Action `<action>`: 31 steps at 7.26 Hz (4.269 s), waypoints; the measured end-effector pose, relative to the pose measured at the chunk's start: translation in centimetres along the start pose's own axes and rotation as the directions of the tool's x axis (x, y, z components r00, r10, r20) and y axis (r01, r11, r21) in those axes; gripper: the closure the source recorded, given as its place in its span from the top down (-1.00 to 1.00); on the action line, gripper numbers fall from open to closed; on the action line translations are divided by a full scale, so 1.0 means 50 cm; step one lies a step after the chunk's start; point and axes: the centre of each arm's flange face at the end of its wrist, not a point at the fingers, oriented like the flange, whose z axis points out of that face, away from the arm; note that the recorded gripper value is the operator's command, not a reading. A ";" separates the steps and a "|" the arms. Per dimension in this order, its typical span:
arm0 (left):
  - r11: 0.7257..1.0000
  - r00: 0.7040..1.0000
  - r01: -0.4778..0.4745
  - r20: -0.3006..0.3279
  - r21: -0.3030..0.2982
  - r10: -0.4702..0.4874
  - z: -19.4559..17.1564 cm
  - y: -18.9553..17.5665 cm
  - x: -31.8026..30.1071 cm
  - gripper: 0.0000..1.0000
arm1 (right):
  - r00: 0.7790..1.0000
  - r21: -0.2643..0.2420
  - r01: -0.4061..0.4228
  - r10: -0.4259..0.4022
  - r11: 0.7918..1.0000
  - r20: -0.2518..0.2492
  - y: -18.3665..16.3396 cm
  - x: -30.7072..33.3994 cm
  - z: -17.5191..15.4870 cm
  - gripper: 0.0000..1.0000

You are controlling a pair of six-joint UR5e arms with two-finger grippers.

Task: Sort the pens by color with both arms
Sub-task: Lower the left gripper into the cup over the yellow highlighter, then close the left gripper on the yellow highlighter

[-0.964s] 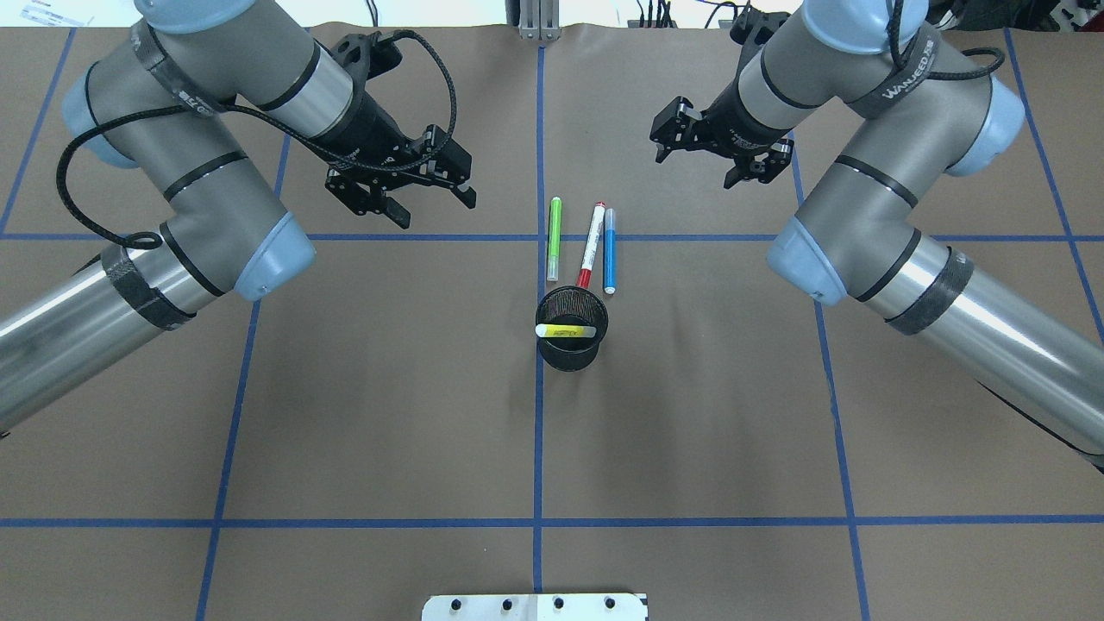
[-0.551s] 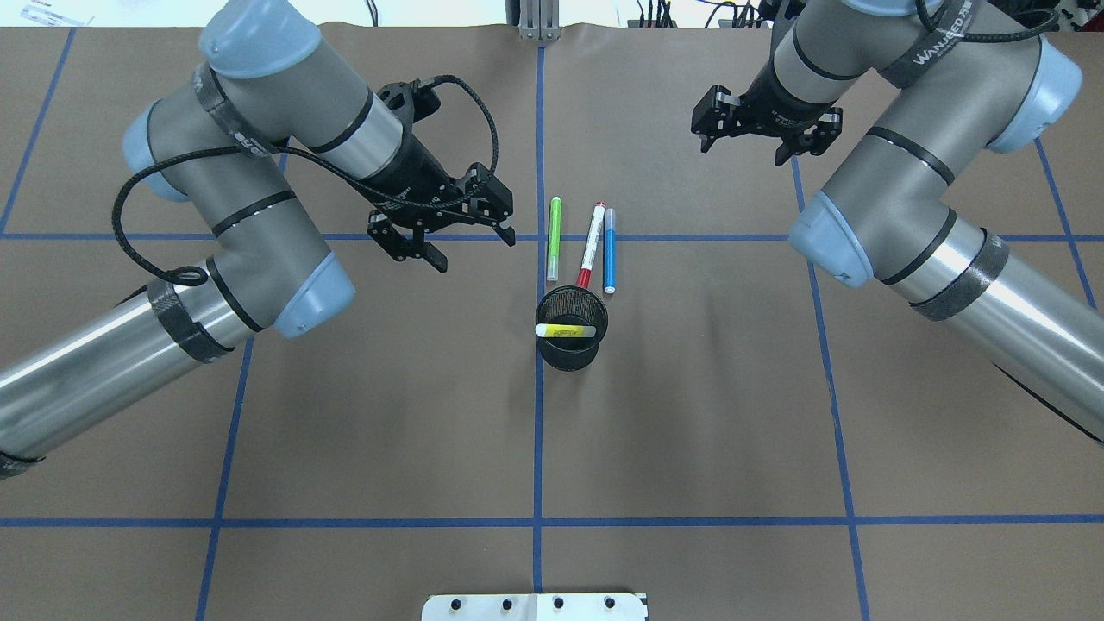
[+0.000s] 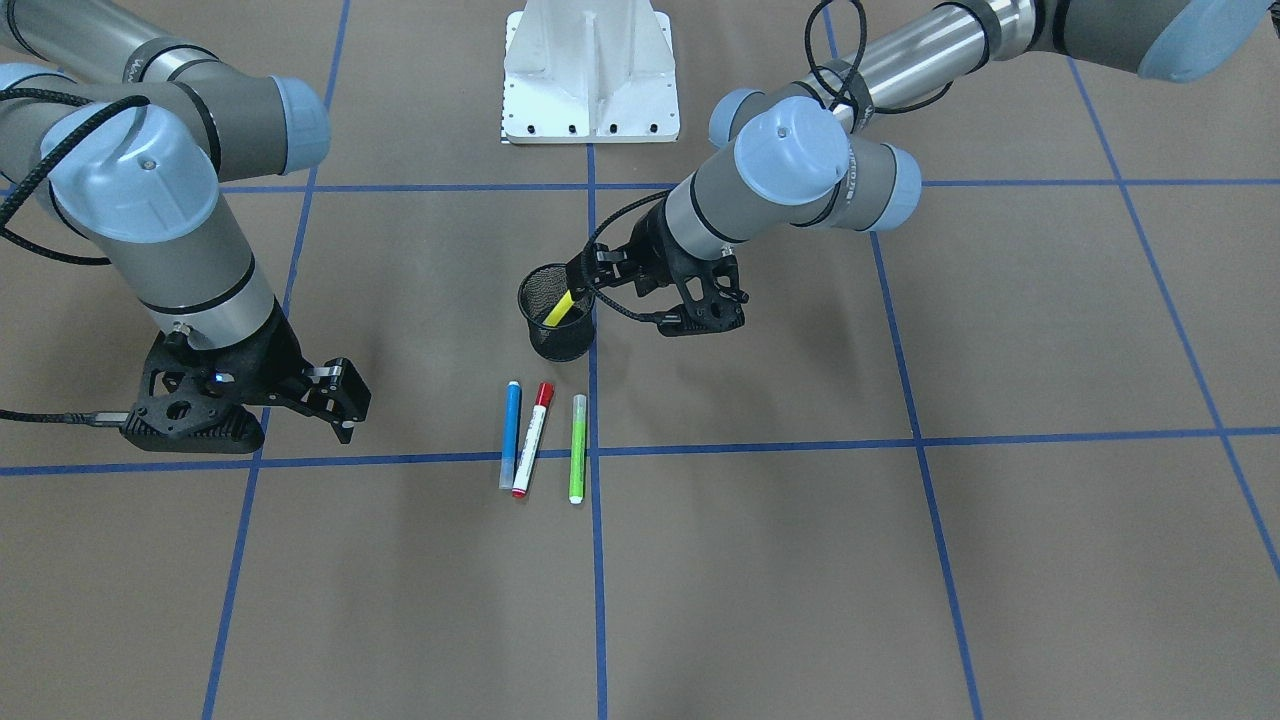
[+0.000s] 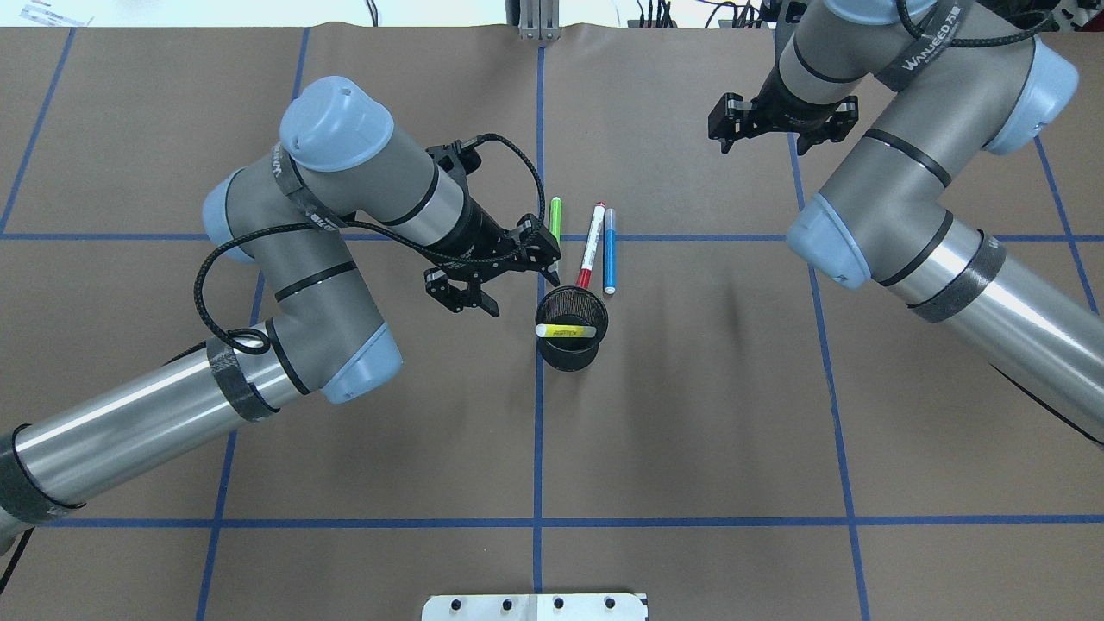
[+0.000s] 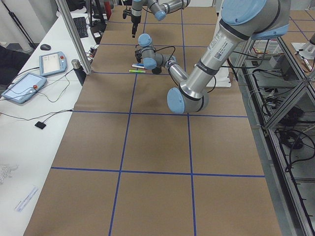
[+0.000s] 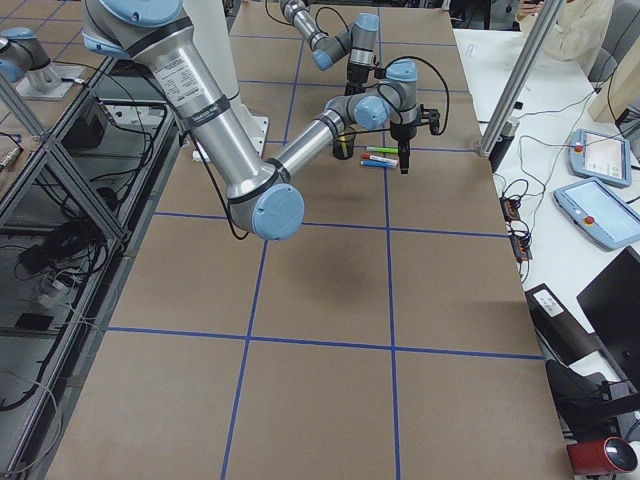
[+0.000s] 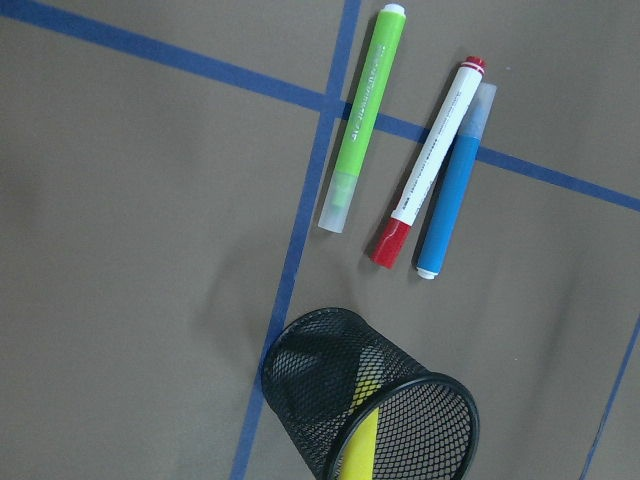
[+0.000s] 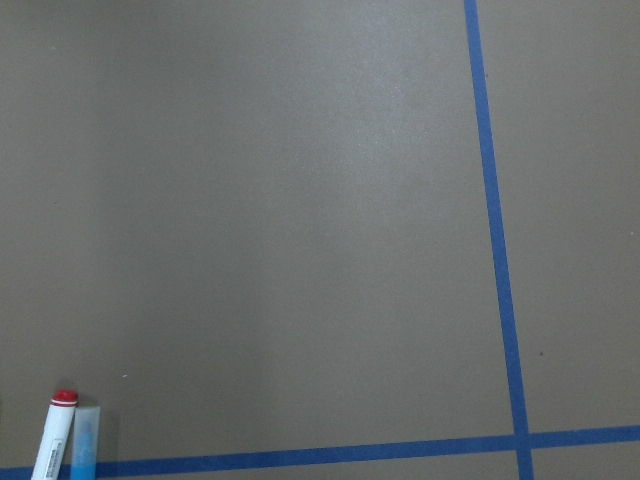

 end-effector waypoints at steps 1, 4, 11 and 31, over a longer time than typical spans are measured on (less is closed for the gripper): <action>1.000 1.000 0.020 0.002 -0.007 -0.020 0.017 0.013 -0.001 0.59 | 1.000 0.002 0.002 -0.002 1.000 -0.003 0.000 -0.001 0.001 0.95; 0.997 0.998 0.057 0.015 -0.043 -0.056 0.061 0.059 -0.002 0.32 | 1.000 0.002 0.006 -0.006 1.000 -0.004 0.000 -0.002 0.003 0.95; 0.999 0.999 0.041 0.012 -0.019 -0.041 0.042 0.027 0.000 0.23 | 1.000 0.011 0.017 -0.017 1.000 -0.018 0.008 -0.008 0.014 0.95; 0.999 0.999 0.031 0.015 -0.039 -0.030 0.053 0.039 0.012 -0.43 | 1.000 0.014 0.018 -0.018 1.000 -0.019 0.008 -0.011 0.013 0.95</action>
